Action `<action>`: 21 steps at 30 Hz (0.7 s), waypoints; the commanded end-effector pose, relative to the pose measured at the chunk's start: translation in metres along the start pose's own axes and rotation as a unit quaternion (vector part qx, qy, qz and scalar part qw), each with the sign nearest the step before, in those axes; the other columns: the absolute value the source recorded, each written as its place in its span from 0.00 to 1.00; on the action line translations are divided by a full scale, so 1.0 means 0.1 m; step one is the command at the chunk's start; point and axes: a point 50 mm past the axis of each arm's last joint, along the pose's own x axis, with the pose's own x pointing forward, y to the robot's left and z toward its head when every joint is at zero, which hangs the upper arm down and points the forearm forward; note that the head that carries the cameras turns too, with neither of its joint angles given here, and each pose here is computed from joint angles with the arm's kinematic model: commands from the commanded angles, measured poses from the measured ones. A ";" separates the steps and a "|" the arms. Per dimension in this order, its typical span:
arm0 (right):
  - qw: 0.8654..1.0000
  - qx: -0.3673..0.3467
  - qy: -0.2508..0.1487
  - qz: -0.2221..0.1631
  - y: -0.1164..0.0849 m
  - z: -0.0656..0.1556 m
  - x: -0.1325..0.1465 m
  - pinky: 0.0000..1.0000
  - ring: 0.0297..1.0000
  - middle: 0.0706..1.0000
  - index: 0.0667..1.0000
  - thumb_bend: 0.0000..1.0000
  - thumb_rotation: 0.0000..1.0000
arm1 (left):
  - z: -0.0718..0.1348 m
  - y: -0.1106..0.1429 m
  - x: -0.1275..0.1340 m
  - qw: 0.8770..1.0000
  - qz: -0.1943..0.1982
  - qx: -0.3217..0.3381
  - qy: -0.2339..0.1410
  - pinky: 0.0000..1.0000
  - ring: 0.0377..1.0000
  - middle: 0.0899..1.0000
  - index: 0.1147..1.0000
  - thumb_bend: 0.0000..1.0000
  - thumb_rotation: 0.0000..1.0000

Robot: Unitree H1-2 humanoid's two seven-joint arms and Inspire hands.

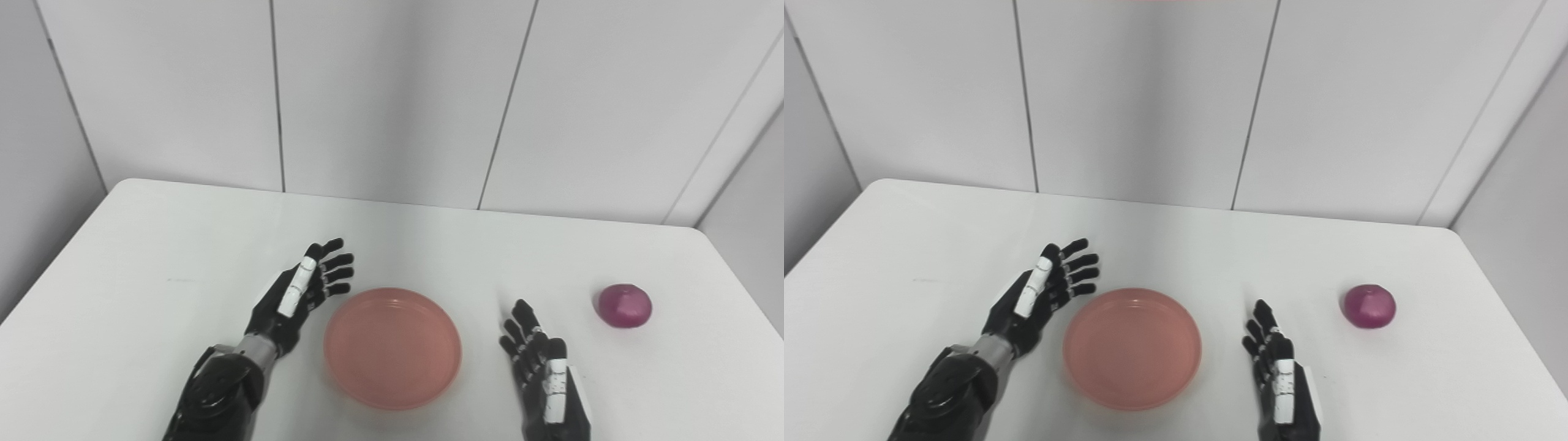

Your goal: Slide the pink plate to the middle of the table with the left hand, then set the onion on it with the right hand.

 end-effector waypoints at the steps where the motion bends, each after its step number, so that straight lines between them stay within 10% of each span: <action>1: 0.999 0.011 0.035 -0.004 0.05 -0.17 -0.06 0.95 0.97 0.97 0.94 0.89 1.00 | 0.06 0.01 0.03 0.999 -0.010 0.031 -0.026 0.79 0.81 0.81 0.82 0.89 0.87; 16: 1.000 -0.022 0.003 -0.016 0.14 -0.16 -0.03 0.93 0.94 0.94 0.92 0.92 1.00 | -0.07 -0.07 0.00 0.994 -0.041 0.098 -0.024 0.81 0.82 0.81 0.82 0.89 0.85; 21: 0.998 -0.040 -0.041 -0.033 0.10 0.19 -0.01 0.93 0.93 0.90 0.89 0.93 0.97 | -0.09 -0.07 0.04 0.994 -0.044 0.102 -0.020 0.80 0.81 0.81 0.83 0.86 0.86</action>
